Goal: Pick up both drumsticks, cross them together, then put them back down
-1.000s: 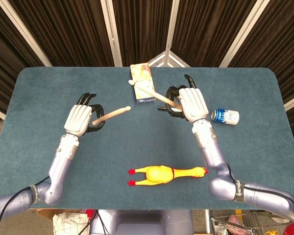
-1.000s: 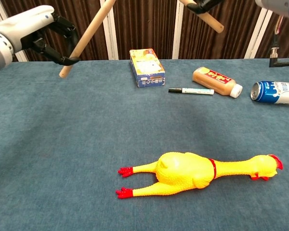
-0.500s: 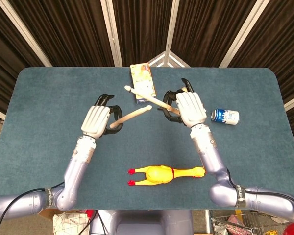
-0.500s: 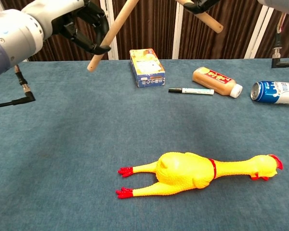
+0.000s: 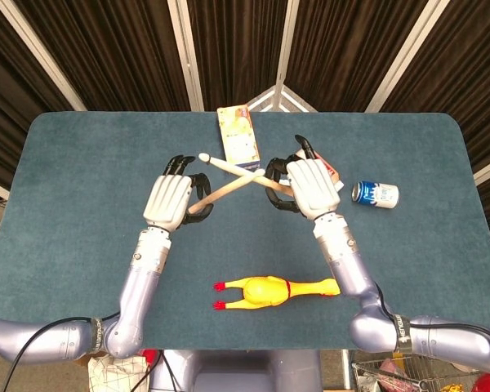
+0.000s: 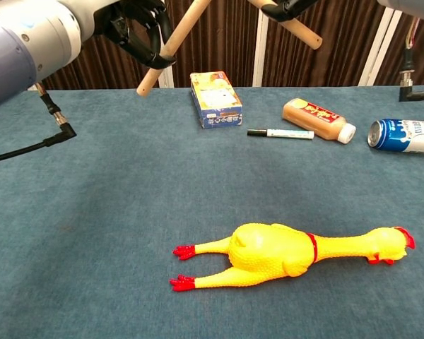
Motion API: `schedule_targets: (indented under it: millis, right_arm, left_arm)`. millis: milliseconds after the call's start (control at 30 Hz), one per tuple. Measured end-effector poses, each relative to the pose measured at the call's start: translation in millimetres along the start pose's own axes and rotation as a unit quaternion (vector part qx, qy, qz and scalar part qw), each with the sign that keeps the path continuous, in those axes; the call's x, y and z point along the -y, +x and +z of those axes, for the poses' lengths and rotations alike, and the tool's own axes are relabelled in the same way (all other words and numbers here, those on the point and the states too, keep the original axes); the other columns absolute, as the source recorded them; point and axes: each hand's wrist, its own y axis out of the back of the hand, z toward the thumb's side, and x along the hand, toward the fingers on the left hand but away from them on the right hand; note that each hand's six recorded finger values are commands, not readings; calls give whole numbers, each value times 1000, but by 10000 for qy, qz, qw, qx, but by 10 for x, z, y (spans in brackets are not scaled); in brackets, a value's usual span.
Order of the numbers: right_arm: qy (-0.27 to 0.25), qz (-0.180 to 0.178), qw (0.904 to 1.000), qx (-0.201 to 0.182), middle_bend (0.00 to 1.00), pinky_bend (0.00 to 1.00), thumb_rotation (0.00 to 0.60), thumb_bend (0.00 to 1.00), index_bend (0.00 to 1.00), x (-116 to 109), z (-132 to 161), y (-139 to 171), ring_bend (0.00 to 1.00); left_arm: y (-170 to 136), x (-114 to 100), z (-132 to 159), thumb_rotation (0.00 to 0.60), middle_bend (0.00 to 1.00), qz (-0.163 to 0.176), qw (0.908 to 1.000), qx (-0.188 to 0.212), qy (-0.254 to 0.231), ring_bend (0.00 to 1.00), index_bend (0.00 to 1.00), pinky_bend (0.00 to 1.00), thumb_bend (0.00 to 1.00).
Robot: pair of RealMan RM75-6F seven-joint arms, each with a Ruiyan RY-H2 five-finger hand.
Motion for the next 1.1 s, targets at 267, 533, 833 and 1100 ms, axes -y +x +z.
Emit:
schedule_targets:
  millis: [267, 533, 833, 1100]
  right_arm:
    - [52, 64, 10000, -15, 618, 48, 600, 518, 715, 42, 9, 21, 442]
    - [68, 106, 9999, -12, 618, 48, 600, 517, 715, 59, -8, 41, 442]
    - [57, 170, 9998, -62, 618, 48, 600, 518, 716, 107, 31, 71, 442]
    - [45, 177, 9998, -85, 618, 48, 600, 518, 716, 114, 65, 82, 442]
  left_arm:
    - [3, 7, 56, 600, 594, -16, 10000, -15, 28, 134, 603, 98, 443]
    - [14, -29, 84, 600, 595, 62, 10000, -17, -14, 134, 604, 98, 443]
    - [0, -29, 139, 600, 596, 99, 9999, 20, 23, 134, 604, 98, 442]
    - [-5, 26, 151, 600, 596, 43, 10000, 8, 71, 134, 604, 98, 442]
